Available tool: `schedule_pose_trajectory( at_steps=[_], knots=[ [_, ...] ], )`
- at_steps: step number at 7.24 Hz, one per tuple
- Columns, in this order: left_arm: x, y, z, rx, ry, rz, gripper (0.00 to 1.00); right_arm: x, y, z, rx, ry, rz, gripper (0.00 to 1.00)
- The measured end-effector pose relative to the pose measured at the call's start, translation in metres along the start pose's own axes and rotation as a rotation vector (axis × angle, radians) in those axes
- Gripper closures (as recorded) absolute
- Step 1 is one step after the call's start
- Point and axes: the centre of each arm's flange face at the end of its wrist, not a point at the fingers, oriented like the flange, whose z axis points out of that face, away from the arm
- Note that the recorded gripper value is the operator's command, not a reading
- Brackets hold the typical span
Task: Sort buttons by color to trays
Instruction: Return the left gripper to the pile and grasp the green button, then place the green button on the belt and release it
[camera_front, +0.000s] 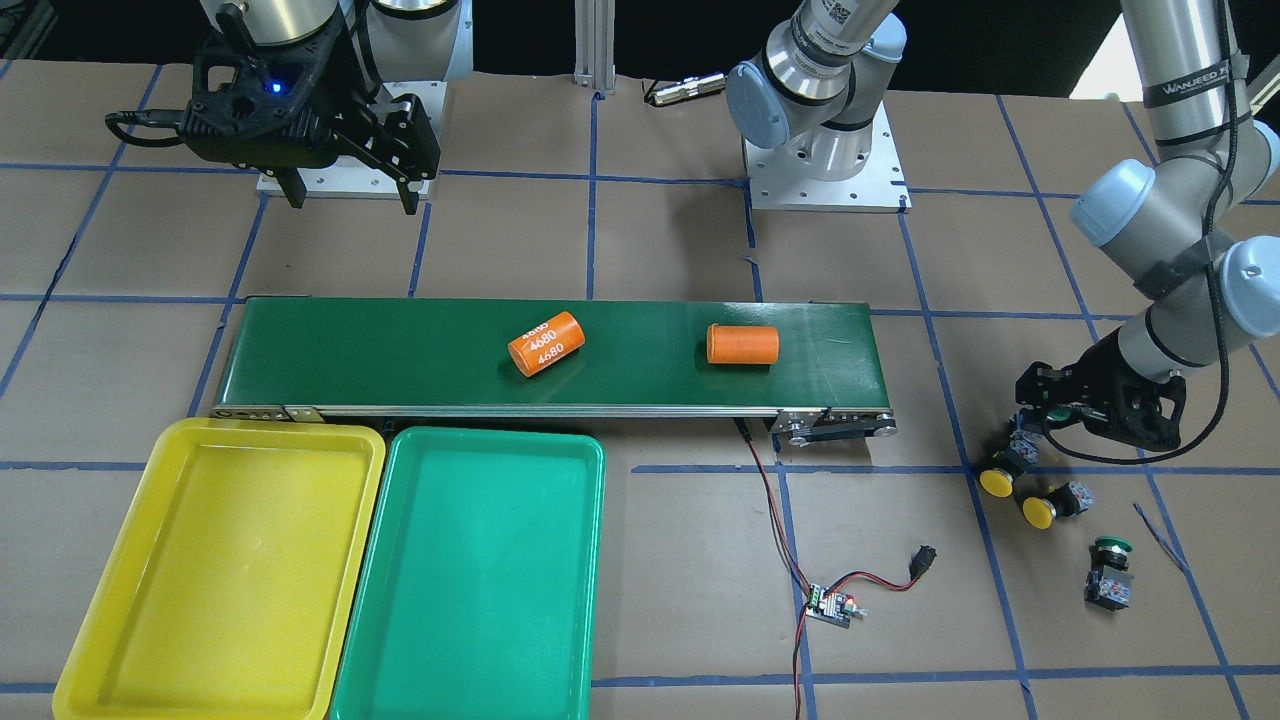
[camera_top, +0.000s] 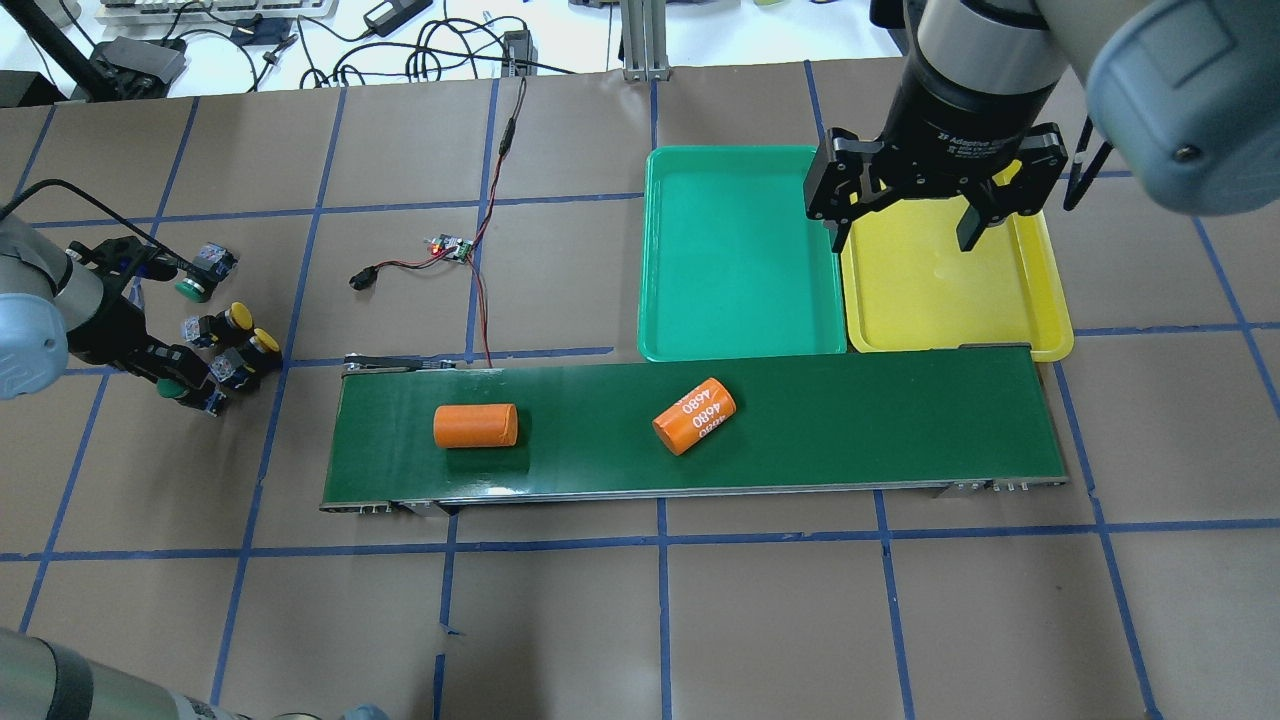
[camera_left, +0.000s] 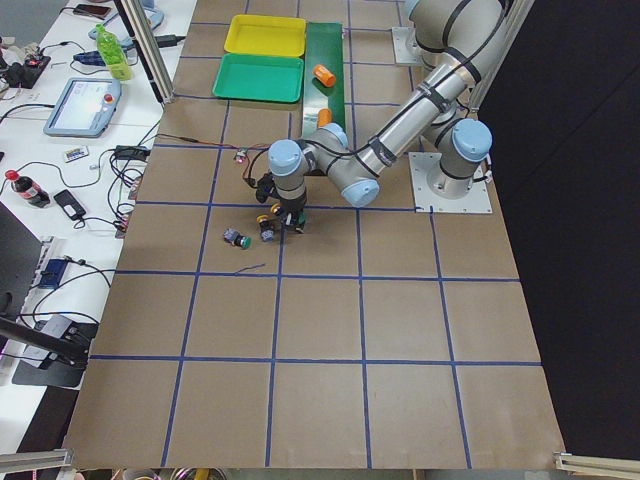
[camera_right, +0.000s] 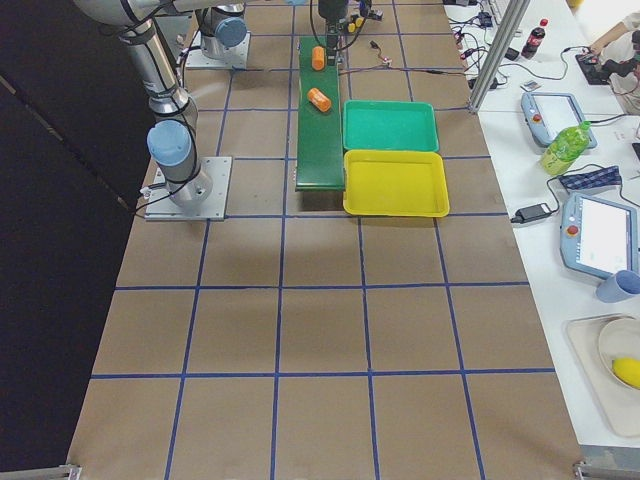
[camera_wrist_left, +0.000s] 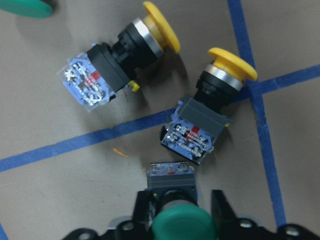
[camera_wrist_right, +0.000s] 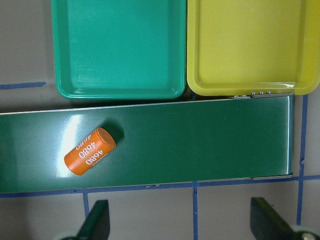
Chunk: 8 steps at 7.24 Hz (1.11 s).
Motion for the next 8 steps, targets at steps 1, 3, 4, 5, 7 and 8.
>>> schedule_pose_trajectory(
  at_steps=[1, 3, 4, 5, 7, 8],
  knots=[
    [0.003, -0.004, -0.014, 0.008, -0.012, -0.010, 1.00, 0.000, 0.000, 0.000, 0.000, 0.000, 0.000, 0.00],
    [0.037, -0.019, -0.050, 0.012, -0.014, -0.071, 1.00, 0.000, 0.000, 0.000, 0.000, 0.000, 0.000, 0.00],
    [0.071, -0.028, -0.067, 0.010, -0.012, -0.104, 1.00, 0.000, 0.000, 0.000, 0.000, 0.000, 0.000, 0.00],
    [0.108, -0.035, -0.082, 0.005, -0.009, -0.141, 1.00, 0.000, 0.000, 0.000, 0.000, 0.000, 0.000, 0.00],
    [0.180, -0.039, -0.094, -0.007, -0.005, -0.197, 1.00, 0.000, 0.000, 0.000, 0.000, 0.000, -0.001, 0.00],
    [0.210, -0.038, -0.090, -0.018, -0.003, -0.223, 1.00, 0.000, 0.000, 0.000, 0.000, 0.000, -0.001, 0.00]
  ],
)
